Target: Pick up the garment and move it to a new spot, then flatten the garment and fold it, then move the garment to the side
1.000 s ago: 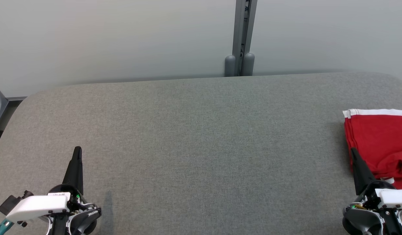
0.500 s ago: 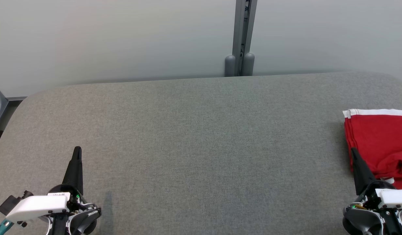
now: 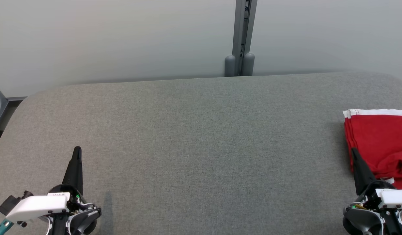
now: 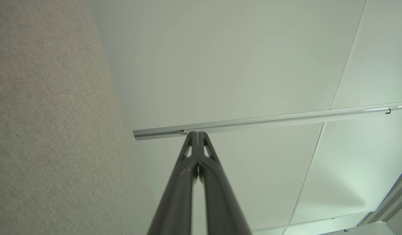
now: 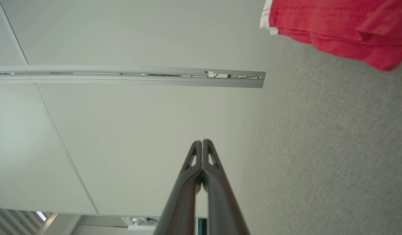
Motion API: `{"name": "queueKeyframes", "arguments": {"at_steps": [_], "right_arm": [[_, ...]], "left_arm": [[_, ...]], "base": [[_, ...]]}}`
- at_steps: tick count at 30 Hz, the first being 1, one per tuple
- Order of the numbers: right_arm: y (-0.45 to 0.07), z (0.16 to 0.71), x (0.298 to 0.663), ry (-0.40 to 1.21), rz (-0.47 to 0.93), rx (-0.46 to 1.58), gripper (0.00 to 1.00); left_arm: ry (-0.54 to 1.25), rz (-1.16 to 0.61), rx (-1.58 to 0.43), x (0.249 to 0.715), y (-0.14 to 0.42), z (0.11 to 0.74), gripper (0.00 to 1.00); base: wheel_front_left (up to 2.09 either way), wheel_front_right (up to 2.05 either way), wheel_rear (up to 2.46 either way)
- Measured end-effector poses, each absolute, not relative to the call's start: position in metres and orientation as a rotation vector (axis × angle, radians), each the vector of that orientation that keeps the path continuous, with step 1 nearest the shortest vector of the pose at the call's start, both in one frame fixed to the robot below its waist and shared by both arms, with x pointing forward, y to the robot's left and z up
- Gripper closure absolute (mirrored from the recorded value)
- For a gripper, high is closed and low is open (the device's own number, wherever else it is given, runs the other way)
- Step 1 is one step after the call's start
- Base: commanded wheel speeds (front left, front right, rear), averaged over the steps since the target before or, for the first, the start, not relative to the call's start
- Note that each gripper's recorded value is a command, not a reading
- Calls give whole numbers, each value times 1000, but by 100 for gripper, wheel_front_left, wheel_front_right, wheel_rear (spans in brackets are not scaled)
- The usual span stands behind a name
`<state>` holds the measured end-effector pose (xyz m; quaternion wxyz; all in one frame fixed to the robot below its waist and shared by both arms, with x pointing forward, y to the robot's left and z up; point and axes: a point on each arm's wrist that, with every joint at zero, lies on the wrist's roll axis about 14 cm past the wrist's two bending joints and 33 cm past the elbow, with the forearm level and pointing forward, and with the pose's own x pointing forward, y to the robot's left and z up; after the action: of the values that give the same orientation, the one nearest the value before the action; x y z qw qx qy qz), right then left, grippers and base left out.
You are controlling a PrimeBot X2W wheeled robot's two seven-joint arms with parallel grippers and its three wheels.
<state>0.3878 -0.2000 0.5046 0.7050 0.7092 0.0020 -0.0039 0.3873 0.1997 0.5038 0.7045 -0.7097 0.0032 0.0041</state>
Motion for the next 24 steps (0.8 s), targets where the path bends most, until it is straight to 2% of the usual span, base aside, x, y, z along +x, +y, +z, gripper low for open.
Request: {"name": "queueKeyframes", "arguments": {"at_steps": [24], "right_arm": [[-200,505,388,4,-9,1577,100]], "left_arm": [[7,9,-1579,387,200,504,100]], "base": [[0,0,0]]}}
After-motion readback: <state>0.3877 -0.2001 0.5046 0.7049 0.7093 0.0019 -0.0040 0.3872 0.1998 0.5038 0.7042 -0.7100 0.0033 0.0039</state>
